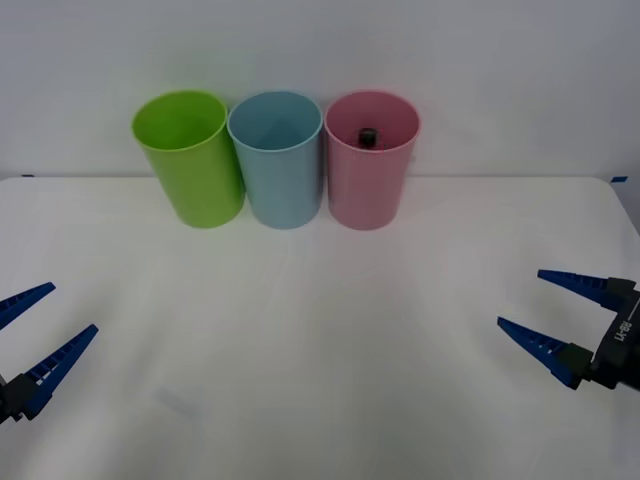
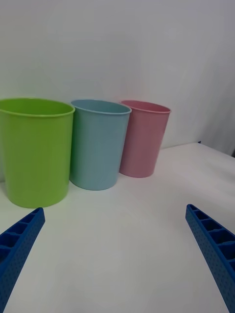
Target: Grasp the object on the table and drop it into the matching bin: aluminum can to the light blue bin, PET bottle to the pink bin.
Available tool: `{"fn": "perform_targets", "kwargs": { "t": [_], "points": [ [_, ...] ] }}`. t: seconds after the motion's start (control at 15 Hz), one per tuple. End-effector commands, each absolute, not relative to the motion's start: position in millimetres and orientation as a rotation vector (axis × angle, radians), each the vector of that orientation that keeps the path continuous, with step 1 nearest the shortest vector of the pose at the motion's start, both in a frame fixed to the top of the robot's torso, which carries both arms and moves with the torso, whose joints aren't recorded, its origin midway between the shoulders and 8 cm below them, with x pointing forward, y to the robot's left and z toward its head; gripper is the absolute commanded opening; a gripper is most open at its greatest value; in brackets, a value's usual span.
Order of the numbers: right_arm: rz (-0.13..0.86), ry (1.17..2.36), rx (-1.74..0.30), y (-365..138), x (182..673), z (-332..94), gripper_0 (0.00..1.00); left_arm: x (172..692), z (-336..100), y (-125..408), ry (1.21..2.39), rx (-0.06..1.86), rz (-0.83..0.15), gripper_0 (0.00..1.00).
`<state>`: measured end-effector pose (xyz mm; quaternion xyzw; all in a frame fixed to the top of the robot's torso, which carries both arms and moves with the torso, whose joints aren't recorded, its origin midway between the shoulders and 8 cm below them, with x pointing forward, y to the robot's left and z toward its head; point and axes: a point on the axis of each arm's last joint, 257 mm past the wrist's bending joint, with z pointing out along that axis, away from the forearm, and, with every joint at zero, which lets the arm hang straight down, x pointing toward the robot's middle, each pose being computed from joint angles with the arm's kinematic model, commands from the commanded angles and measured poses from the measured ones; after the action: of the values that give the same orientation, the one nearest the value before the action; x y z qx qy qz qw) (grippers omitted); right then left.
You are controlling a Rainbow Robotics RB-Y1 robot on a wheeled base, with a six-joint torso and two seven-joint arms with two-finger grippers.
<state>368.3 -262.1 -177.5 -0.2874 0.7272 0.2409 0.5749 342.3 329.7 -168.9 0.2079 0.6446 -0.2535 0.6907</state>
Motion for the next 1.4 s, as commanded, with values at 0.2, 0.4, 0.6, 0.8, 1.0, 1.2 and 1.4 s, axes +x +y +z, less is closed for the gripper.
{"fn": "perform_targets", "kwargs": {
  "t": [0.2,0.4,0.6,0.8,1.0,1.2,1.4],
  "points": [
    [0.503,1.685,-0.644,-278.9,357.8,-184.8,1.0,342.3,-168.9,329.7,1.441,0.465,-0.567,1.0],
    [0.454,1.681,-0.645,-290.5,350.5,-189.6,1.0,342.3,-168.9,329.7,1.441,0.465,-0.567,1.0],
    [0.396,1.668,-0.655,-305.7,349.9,-200.9,1.0,342.3,-168.9,329.7,1.441,0.465,-0.567,1.0],
    [0.394,1.68,-0.657,-314.2,346.9,-209.3,1.0,342.3,-168.9,329.7,1.441,0.465,-0.567,1.0],
    [0.44,1.69,-0.686,-318.7,339.8,-215.9,1.0,342.3,-168.9,329.7,1.441,0.465,-0.567,1.0],
    [0.488,1.69,-0.71,-323.5,338.0,-220.5,1.0,342.3,-168.9,329.7,1.441,0.465,-0.567,1.0],
    [0.515,1.687,-0.723,-325.5,336.6,-222.4,1.0,342.3,-168.9,329.7,1.441,0.465,-0.567,1.0]
  ]
}}
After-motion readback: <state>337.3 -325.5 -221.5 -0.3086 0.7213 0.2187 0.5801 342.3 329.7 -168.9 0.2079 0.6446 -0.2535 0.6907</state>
